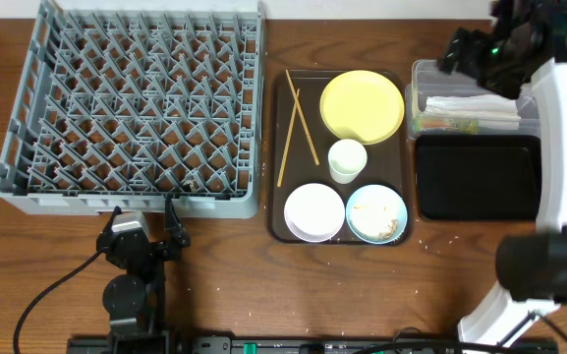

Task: Sort waste into correct bins and load items into the dishwasher
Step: 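Carry the green wrapper with the right gripper and drop it into the clear bin, then lower the right gripper to the blue plate of rice and grasp its rim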

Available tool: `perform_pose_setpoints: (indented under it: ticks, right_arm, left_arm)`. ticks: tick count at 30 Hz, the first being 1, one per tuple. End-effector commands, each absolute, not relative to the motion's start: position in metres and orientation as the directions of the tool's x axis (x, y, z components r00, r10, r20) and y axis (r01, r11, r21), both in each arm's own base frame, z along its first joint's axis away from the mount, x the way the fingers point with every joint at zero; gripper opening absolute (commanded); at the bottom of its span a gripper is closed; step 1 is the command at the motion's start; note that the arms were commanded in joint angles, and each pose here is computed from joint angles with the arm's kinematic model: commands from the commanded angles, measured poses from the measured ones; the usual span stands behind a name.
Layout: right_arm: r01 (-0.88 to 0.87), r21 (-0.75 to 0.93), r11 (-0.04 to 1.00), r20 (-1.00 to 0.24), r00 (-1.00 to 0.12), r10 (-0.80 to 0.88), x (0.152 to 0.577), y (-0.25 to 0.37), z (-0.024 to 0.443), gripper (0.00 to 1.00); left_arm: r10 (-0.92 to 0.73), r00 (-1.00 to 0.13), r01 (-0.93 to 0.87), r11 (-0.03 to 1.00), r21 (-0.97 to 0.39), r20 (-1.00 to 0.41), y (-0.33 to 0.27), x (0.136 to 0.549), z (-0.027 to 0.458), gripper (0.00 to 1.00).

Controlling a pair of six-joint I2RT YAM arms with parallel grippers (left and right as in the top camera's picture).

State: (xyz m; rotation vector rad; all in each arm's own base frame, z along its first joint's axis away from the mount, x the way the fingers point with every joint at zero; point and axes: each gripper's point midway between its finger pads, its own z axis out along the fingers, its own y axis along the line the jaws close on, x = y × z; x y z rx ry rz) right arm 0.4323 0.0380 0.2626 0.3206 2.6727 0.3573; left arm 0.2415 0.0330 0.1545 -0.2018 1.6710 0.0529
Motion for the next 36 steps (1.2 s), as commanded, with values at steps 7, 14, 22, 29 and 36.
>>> perform_pose_setpoints:
  ticks: [7,14,22,29,36]
  right_arm:
    - [-0.033,0.175,0.984,-0.207,-0.978,0.004,0.362,0.124,0.238,0.83]
    - [-0.027,0.048,0.999,-0.132,-0.991,-0.02,0.338,0.155,0.19,0.84]
    - [0.031,0.065,0.997,-0.178,-0.983,0.042,0.355,0.166,0.149,0.84]
    - [0.019,0.044,0.999,-0.143,-0.989,0.025,0.345,0.163,0.144,0.8]
    - [-0.265,-0.03,0.964,0.013,-0.964,-0.265,0.294,0.174,0.111,0.77]
  left_arm:
    - [-0.098,-0.14,-0.182,0.981,-0.072,-0.985,0.036,0.241,0.136,0.89]
    - [-0.098,-0.14,-0.182,0.981,-0.072,-0.985,0.036,0.241,0.136,0.89]
    - [-0.098,-0.14,-0.182,0.981,-0.072,-0.985,0.036,0.241,0.136,0.89]
    - [-0.098,-0.14,-0.182,0.981,-0.072,-0.985,0.036,0.241,0.136,0.89]
    - [-0.098,-0.14,-0.182,0.981,-0.072,-0.985,0.036,0.241,0.136,0.89]
